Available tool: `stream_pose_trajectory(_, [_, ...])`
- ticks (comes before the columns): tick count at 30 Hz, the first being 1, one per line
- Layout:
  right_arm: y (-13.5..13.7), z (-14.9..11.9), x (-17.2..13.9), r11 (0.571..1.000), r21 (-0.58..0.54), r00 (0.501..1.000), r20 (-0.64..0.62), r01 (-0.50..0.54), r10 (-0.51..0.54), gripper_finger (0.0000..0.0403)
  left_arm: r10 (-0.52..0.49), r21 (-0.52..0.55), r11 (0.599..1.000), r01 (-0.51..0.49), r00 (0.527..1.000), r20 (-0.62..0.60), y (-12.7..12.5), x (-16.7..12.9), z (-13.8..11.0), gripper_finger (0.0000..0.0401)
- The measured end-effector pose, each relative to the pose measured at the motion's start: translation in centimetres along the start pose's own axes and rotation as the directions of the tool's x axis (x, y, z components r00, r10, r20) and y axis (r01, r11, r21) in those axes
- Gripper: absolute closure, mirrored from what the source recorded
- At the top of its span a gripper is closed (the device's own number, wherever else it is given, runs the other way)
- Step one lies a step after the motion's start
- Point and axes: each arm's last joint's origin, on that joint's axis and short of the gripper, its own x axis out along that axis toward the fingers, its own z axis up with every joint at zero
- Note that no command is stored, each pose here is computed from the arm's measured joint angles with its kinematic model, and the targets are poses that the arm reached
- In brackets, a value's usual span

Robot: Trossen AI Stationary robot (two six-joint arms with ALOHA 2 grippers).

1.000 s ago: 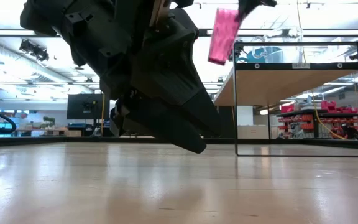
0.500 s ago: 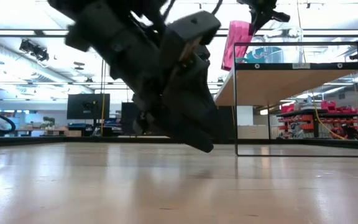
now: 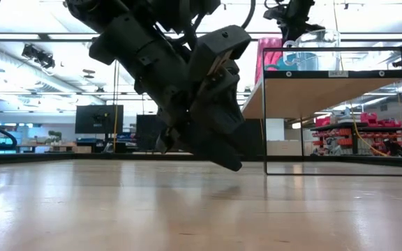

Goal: Stack small to large cups/mugs on shelf
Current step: Put the red cup on the shelf

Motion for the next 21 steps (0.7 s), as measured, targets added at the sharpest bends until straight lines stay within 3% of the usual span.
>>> stream_pose_trajectory(6, [-0.1, -1.3, -0.2, 1.000, -0.018, 1.000, -0.022, 0.006, -0.006, 0.0397, -0.001, 0.000, 1.000, 0.001, 1.000, 0.000, 0.0, 0.0, 0.0, 0.0229])
stream_pose_trajectory(14, [-2.3, -4.2, -1.8, 0.998, 0.025, 0.999, -0.015, 0.053, -0.052, 0.0397, 0.000, 0.018, 1.000, 0.000, 1.000, 0.000, 0.0, 0.0, 0.0, 0.0229])
stream_pose_trajectory(21, [-2.2, -4.0, -0.8, 0.997, 0.038, 0.997, -0.046, 0.071, -0.069, 0.0397, 0.005, 0.013, 1.000, -0.005, 1.000, 0.003, 0.2, 0.0, 0.2, 0.0229])
